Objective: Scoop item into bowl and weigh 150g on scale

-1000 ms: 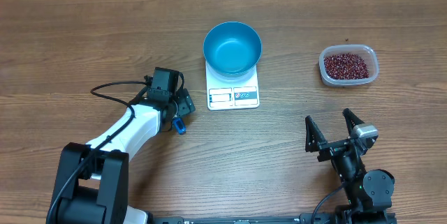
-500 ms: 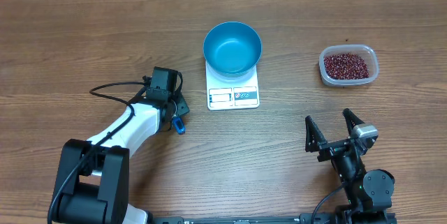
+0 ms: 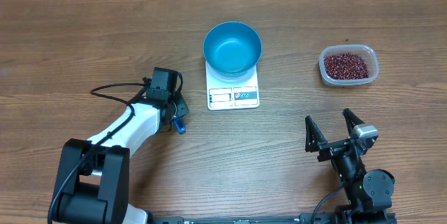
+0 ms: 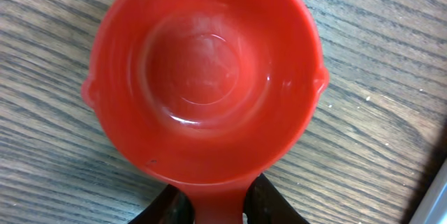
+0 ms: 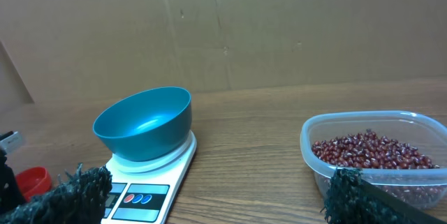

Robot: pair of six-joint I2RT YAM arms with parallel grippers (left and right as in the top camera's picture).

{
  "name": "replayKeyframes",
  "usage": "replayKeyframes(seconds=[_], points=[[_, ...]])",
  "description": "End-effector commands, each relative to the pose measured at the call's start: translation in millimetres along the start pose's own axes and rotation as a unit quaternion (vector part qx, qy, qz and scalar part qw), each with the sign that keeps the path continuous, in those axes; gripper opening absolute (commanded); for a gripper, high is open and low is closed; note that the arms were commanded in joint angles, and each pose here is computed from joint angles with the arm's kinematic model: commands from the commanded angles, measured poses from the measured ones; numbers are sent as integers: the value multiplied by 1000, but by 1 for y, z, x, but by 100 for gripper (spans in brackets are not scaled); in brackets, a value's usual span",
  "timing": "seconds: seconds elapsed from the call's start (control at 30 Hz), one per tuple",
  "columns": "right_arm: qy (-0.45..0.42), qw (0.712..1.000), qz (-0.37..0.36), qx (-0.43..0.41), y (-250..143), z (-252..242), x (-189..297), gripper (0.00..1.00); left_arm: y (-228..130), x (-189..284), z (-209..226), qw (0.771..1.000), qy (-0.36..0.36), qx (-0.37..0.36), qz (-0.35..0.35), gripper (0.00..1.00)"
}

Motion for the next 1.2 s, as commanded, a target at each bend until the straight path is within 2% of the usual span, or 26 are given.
replayKeyframes(seconds=[0.0, 0.17, 0.3, 0.67, 0.8, 0.97, 1.07, 1.17], points=[[-2, 1000, -1, 3, -2, -2, 0, 100, 1, -3, -1, 1000, -2, 5, 7, 21], [-2, 1000, -1, 3, -2, -2, 0, 100, 1, 1, -6, 1000, -16, 5, 19, 16], [-2, 1000, -1, 3, -2, -2, 0, 100, 15, 16, -14, 1000, -12, 5, 27, 4], [-2, 1000, -1, 3, -2, -2, 0, 100, 57, 95, -62, 999, -43, -24, 10, 4], [-2, 1000, -1, 3, -2, -2, 0, 100, 55, 140, -90, 996, -87, -27, -27, 4], [-2, 1000, -1, -1, -2, -1, 0, 100, 44, 168, -107, 992, -121, 0, -41, 4], [16, 998, 2, -67, -2, 4, 0, 100, 33, 174, -118, 989, -141, 23, -27, 4], [65, 961, 32, -265, -6, 20, 1, 100, 21, 177, -131, 982, -169, 82, 12, 4]])
Point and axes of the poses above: each gripper's point midway between its finger pads, its own x axis back along the fingers, its own z axis along the line the jaws close on, y = z × x, the point moved 3 cm from there along x, back along the fingers, and after that the axes turned 6 degrees about -x, right-handed, at the moved point
